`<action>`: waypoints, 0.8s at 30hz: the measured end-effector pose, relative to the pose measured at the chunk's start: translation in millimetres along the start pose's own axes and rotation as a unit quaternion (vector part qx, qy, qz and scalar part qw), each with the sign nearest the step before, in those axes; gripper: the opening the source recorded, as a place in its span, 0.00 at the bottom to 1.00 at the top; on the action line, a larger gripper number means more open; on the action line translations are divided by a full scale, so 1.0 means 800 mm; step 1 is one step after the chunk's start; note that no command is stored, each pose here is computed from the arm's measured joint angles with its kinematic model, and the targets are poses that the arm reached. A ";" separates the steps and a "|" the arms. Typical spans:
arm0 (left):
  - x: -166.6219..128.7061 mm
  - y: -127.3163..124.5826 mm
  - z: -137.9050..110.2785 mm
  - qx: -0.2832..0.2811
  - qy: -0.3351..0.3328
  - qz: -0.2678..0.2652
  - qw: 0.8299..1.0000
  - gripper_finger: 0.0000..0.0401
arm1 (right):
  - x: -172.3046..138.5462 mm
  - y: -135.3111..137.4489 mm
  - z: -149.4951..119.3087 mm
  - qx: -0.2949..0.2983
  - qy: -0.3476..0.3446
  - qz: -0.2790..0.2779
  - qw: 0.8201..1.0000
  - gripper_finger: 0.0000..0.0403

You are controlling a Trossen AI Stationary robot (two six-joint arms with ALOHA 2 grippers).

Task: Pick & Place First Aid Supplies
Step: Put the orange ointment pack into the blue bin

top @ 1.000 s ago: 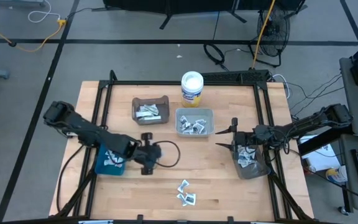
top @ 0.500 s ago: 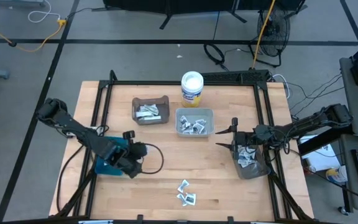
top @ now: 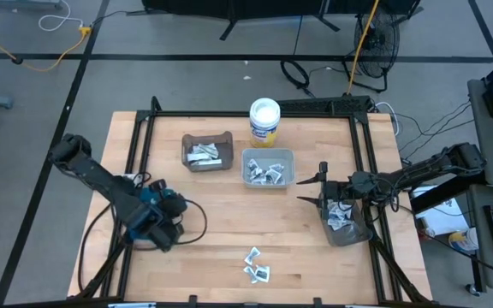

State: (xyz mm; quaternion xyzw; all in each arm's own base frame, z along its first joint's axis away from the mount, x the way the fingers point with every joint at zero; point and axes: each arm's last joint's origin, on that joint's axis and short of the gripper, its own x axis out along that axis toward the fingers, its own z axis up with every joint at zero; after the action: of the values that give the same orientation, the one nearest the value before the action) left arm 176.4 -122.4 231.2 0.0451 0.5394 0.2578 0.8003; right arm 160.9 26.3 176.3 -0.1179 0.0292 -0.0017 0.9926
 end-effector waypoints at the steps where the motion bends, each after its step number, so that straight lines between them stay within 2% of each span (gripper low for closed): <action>1: -0.002 0.000 -0.005 -0.005 0.011 0.002 1.000 0.05 | 0.000 0.000 0.000 0.000 0.000 0.000 1.000 0.49; 8: -0.022 0.006 -0.043 -0.046 0.082 0.041 0.995 0.01 | 0.000 0.000 0.000 0.000 0.000 0.000 1.000 0.49; 15: -0.035 0.005 -0.064 -0.076 0.082 0.052 0.992 0.05 | 0.000 0.000 0.000 -0.009 0.000 0.000 1.000 0.49; 20: -0.038 0.004 -0.068 -0.075 0.078 0.049 0.993 0.01 | 0.000 0.000 0.000 -0.012 0.000 0.000 1.000 0.49; 24: -0.038 0.004 -0.068 -0.081 0.077 0.052 0.992 0.04 | 0.000 0.000 0.000 -0.012 0.000 0.000 1.000 0.49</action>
State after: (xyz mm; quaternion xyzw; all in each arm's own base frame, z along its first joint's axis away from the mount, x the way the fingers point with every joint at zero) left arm 118.0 -144.9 235.3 -0.0121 0.5738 0.3452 0.7426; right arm 160.9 26.3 176.3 -0.1296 0.0292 -0.0014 0.9911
